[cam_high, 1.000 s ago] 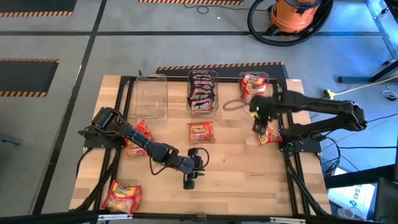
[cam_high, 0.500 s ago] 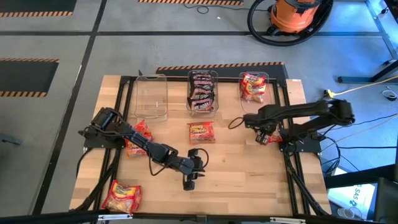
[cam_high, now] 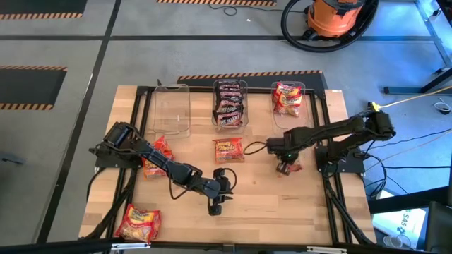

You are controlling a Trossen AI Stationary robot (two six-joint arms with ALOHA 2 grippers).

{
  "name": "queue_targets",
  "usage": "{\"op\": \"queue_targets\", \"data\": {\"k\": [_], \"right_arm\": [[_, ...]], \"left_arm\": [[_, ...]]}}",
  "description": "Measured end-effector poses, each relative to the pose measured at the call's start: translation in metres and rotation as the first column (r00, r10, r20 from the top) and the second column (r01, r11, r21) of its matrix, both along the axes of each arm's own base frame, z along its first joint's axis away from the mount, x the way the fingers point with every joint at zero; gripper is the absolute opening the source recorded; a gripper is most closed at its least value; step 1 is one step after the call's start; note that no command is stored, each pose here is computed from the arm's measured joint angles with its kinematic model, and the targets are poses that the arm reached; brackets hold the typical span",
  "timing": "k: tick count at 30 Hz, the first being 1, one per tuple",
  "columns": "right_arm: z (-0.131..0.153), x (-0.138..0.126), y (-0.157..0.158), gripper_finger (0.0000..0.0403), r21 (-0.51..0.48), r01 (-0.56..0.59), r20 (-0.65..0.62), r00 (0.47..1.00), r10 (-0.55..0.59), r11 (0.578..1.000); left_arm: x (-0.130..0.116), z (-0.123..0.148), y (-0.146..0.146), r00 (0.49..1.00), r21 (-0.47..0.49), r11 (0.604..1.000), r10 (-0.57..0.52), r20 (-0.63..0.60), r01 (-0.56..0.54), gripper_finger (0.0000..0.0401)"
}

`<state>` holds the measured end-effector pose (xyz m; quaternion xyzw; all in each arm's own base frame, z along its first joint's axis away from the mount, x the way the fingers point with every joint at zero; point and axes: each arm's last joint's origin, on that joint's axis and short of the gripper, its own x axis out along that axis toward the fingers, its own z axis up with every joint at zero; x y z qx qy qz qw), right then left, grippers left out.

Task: Sort Maruchan noodles
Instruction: Put the top red noodle pack into the right transparent bin

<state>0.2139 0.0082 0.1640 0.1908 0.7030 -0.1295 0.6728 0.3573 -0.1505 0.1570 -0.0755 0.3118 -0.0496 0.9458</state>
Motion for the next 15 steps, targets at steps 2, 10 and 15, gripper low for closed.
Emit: {"op": "queue_targets", "data": {"k": [2, 10, 15], "right_arm": [[0.001, 0.01, 0.008, 0.0017, 0.041, -0.016, 0.106, 0.994, 0.011, 0.999], [0.01, 0.036, 0.032, 0.0017, 0.123, -0.118, 0.391, 0.918, 0.061, 0.985], [0.028, 0.033, 0.046, 0.0017, 0.006, -0.141, 0.386, 0.914, 0.128, 0.99]], "left_arm": [[0.0, 0.0, 0.0, 1.0, 0.004, 1.0, 0.006, 0.001, -0.006, 0.0082], [0.003, 0.001, 0.001, 0.996, 0.022, 0.997, 0.072, 0.049, -0.073, 0.0082], [0.016, -0.005, 0.003, 0.983, -0.027, 0.995, 0.1, 0.156, -0.097, 0.0082]]}}
